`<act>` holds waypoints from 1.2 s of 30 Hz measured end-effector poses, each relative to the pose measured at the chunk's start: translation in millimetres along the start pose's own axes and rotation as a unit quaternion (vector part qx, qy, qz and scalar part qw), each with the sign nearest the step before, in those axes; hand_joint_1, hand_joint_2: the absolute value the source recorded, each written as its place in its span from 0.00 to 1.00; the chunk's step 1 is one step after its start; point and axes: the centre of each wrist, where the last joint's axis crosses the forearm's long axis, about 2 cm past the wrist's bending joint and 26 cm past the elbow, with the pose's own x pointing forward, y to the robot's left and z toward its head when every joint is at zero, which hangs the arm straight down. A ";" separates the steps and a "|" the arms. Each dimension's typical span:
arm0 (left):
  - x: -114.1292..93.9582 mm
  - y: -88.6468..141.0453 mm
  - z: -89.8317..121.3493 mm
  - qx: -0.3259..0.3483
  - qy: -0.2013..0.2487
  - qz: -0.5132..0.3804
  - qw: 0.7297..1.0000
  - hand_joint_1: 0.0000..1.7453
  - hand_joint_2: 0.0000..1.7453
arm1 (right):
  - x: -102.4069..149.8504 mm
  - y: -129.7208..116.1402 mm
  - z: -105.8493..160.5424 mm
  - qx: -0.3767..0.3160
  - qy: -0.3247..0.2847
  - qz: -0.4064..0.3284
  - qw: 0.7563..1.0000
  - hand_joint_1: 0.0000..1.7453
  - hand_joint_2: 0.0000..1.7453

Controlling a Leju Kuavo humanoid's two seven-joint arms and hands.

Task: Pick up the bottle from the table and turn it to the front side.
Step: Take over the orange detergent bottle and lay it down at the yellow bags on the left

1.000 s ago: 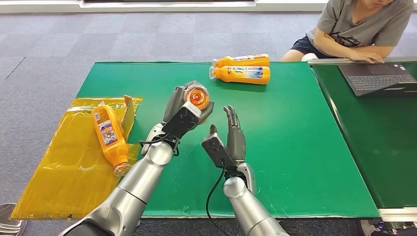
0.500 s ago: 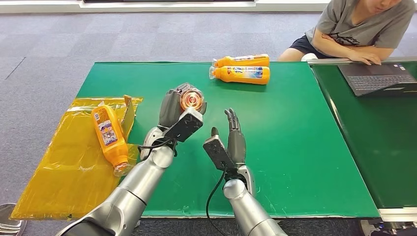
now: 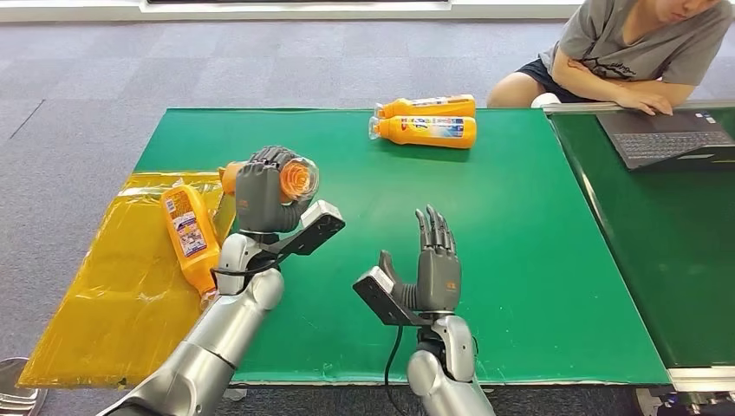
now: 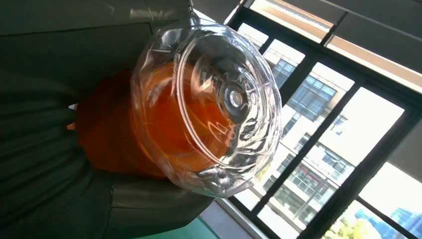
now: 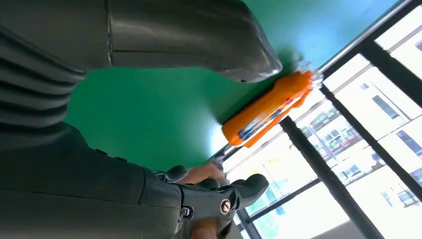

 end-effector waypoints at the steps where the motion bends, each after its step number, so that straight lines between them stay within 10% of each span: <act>1: -5.1 4.5 3.5 0.005 0.002 -0.014 1.000 1.00 1.00 | -1.9 -3.5 10.2 0.000 0.003 0.018 1.000 0.00 1.00; 32: -15.8 85.3 38.4 0.143 -0.060 -0.259 0.953 1.00 1.00 | -25.1 -52.4 75.9 -0.073 0.064 0.092 0.991 0.00 1.00; 36: -27.7 130.7 36.2 0.199 -0.020 -0.315 0.928 1.00 1.00 | -27.6 -53.3 78.0 -0.079 0.074 0.098 0.989 0.00 1.00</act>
